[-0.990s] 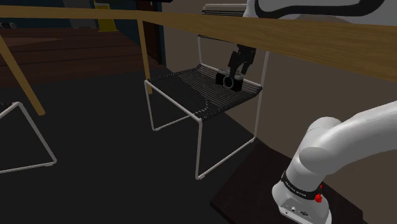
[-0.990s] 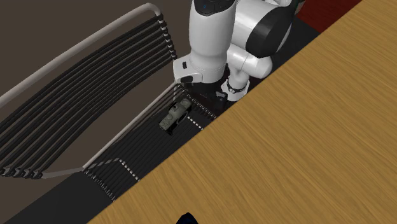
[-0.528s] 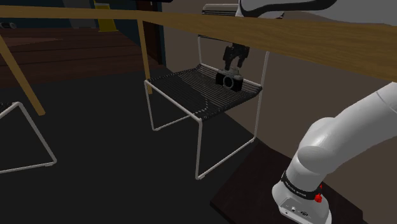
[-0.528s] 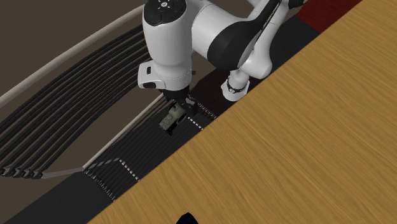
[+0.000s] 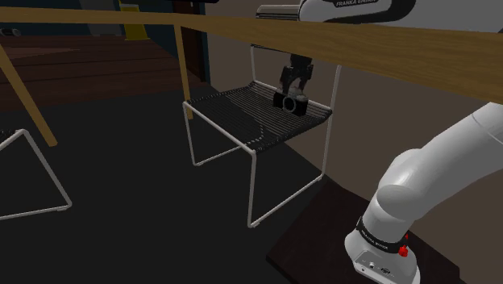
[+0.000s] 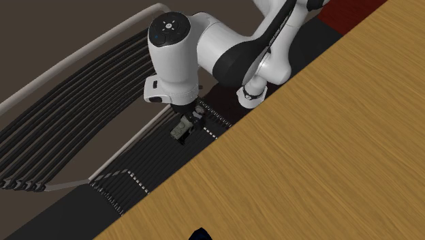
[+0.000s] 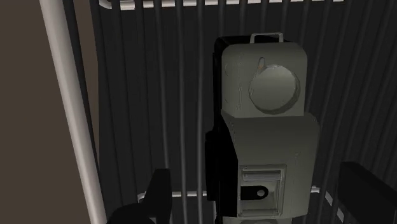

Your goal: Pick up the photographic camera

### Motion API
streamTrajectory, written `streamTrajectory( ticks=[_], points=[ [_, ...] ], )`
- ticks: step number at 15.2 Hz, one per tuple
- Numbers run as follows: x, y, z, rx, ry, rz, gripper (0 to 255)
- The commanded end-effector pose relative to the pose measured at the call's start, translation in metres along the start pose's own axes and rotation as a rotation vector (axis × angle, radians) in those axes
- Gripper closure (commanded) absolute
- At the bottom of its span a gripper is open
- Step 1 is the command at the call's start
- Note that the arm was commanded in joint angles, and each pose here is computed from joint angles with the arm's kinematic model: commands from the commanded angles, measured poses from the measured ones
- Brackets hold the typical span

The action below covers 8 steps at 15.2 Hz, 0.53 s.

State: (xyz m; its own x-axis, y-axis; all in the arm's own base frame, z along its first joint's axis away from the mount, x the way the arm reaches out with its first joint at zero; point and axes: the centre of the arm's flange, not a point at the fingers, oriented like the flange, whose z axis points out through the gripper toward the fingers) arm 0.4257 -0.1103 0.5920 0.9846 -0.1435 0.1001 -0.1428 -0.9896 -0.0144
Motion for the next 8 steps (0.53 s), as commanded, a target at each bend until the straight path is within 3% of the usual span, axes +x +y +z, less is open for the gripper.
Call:
streamTrajectory(
  ticks=[1, 2, 3, 8],
  points=[
    [0.0006, -0.0001, 0.0084, 0.000, 0.000, 0.000, 0],
    [0.0007, -0.0001, 0.0084, 0.000, 0.000, 0.000, 0],
    [0.0002, 0.0002, 0.0091, 0.000, 0.000, 0.000, 255],
    [0.0009, 0.0000, 0.0088, 0.000, 0.000, 0.000, 255]
  ],
)
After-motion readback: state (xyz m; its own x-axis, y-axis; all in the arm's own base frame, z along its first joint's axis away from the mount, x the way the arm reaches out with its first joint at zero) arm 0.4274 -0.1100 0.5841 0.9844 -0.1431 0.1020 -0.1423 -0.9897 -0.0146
